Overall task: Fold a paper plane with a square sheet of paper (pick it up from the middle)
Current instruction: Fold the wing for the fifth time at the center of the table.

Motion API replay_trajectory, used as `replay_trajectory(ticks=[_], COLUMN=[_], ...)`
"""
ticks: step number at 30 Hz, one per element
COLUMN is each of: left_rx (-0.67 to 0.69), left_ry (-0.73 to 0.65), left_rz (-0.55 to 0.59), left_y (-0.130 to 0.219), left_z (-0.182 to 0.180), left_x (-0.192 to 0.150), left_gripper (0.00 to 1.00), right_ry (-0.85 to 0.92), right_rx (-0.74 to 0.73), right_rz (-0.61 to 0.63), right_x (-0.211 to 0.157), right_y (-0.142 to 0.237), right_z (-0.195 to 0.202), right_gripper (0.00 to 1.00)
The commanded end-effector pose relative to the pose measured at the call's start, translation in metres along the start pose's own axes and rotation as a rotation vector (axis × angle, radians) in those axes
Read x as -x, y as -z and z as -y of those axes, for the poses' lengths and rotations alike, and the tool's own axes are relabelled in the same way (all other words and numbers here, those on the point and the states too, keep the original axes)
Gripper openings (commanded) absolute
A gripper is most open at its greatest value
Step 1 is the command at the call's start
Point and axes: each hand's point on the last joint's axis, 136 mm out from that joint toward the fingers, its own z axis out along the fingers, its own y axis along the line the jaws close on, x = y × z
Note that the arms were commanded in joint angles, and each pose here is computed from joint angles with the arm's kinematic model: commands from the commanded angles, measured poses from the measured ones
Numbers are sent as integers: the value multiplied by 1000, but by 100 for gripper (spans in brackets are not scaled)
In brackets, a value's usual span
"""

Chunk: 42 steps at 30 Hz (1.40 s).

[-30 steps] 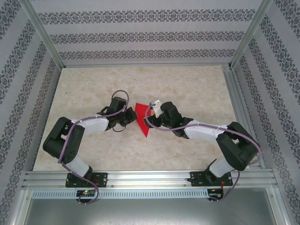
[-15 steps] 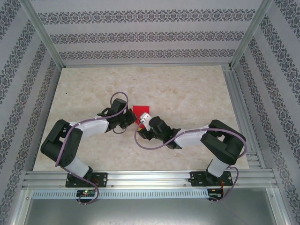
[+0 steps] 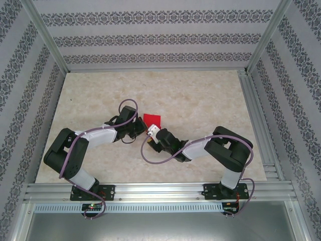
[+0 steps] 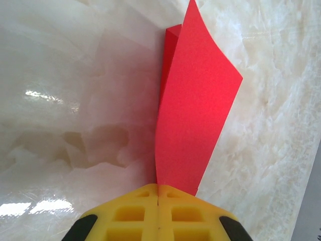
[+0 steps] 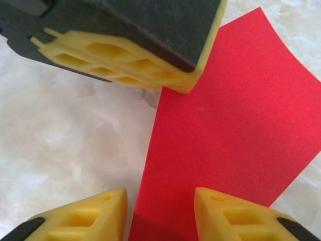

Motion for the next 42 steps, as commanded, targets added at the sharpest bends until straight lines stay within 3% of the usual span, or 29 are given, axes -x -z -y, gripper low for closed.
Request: replay_trajectory(ticks=[1,9,15,22,33,42], left_rx=[-20,-19,-12,-7,-25,-107], left_ry=[-2,-3,-3,-13,-45,-157], left_rz=[-3,-11,-8,23,105,75], left_y=[3,2,2,8,29,23], left_z=[15,15,14,16,10,22], left_x=[-2,-4,-4,4,27,20], left_gripper=[0,0,1,20,58,62], right_ry=[-5,-26,-67,-149,-492,-687], right_rx=[-26,-62,-49,74,324,360], right_rz=[66,91,87,101,176,208], right_x=[22,29,27,19,19,19], right_y=[-3,-8,-7,-2,7,11], right_z=[1,8,12,5,24,48], right_gripper=[39,40,26,11,7,5])
